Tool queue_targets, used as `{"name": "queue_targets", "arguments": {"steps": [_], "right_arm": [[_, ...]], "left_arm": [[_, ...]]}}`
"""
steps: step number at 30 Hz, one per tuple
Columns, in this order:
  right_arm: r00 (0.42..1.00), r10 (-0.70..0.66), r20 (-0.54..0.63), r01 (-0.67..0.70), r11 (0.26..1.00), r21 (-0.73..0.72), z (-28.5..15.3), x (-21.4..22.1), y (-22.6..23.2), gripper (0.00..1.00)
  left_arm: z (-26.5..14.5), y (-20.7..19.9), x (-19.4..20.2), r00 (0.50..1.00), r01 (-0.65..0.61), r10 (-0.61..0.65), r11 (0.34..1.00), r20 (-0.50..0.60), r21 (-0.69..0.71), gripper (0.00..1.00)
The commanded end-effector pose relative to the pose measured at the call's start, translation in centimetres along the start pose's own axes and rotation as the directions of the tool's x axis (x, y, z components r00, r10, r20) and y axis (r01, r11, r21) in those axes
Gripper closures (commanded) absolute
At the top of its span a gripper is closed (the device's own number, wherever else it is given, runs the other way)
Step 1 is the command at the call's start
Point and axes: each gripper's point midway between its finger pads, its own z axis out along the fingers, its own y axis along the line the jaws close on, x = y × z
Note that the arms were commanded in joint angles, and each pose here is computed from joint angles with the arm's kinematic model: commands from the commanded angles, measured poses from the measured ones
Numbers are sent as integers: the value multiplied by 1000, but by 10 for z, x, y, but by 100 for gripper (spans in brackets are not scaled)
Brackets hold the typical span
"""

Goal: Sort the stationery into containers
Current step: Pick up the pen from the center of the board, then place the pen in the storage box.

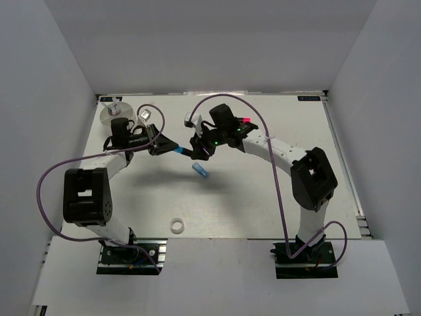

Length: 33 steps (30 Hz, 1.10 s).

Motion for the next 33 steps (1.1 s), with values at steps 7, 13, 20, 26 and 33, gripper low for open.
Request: {"name": "queue_targets", "arguments": {"steps": [7,13,20,26,33], "right_arm": [[988,-33,152,15,993,117,-41,-56,-4,19],[987,17,162,-41,988,149,-65,-57,-1,18],[990,72,125,-94,980,177,-76,-37,-6,18],[988,108,111,-126,977,174,-75,-25,-9,19],[986,126,107,-143,974,173,-75,-22,-12,19]], "left_arm": [[-40,-38,-26,975,-177,190,978,115,-112,100],[-92,-52,-107,868,-295,434,842,242,-453,100],[-172,-62,-188,716,-163,627,576,305,-801,100],[-227,-55,-215,595,85,697,441,400,-893,100],[-258,-26,-228,559,275,707,335,433,-901,100]]}}
